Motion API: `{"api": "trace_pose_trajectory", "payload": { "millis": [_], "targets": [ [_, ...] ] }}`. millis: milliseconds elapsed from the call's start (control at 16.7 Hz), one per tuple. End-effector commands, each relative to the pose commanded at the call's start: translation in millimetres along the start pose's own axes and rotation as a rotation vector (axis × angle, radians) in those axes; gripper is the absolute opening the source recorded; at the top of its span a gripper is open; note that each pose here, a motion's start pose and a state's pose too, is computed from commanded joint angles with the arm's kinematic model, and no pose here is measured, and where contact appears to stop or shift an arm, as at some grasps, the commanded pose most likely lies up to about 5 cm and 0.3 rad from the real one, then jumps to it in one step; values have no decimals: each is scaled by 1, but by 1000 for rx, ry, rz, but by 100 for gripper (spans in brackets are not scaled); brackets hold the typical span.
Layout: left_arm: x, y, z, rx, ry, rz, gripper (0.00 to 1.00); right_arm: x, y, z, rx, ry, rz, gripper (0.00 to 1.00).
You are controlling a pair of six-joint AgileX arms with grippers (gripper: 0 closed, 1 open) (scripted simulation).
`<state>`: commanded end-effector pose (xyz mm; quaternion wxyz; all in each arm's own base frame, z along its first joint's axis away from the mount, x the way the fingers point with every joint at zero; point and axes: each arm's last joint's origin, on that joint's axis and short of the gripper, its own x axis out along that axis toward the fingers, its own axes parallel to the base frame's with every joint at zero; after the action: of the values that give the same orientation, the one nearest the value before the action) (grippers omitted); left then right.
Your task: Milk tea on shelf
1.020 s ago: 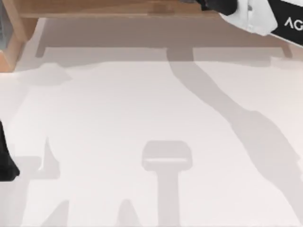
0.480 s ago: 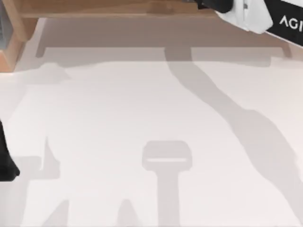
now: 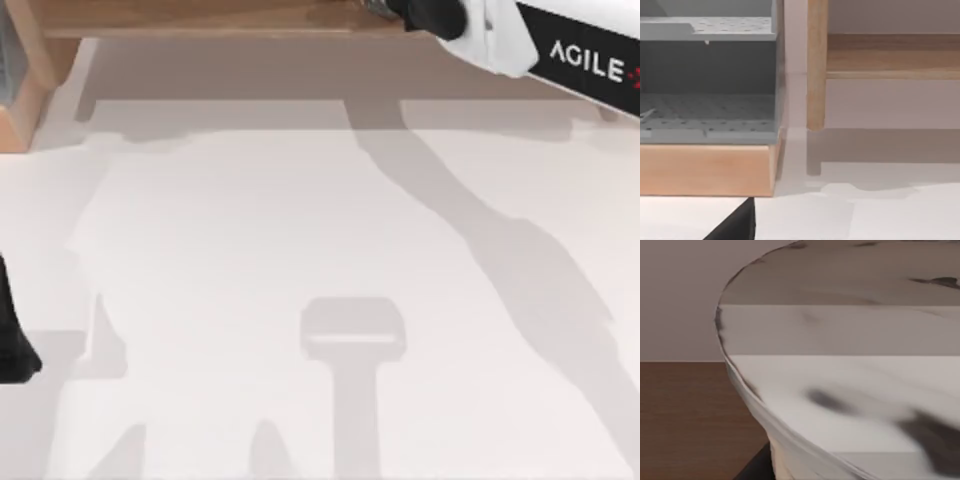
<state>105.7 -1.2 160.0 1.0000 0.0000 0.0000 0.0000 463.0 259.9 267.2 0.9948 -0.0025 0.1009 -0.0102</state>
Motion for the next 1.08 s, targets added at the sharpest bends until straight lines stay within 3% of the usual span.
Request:
{"api": "trace_pose_trajectory", "payload": {
  "millis": [180,960,1080],
  "targets": [
    [0,0,0,0,0,0,100,0,0,0,0,0,0,0],
    [0,0,0,0,0,0,100,0,0,0,0,0,0,98],
    [0,0,0,0,0,0,100,0,0,0,0,0,0,100]
  ]
}}
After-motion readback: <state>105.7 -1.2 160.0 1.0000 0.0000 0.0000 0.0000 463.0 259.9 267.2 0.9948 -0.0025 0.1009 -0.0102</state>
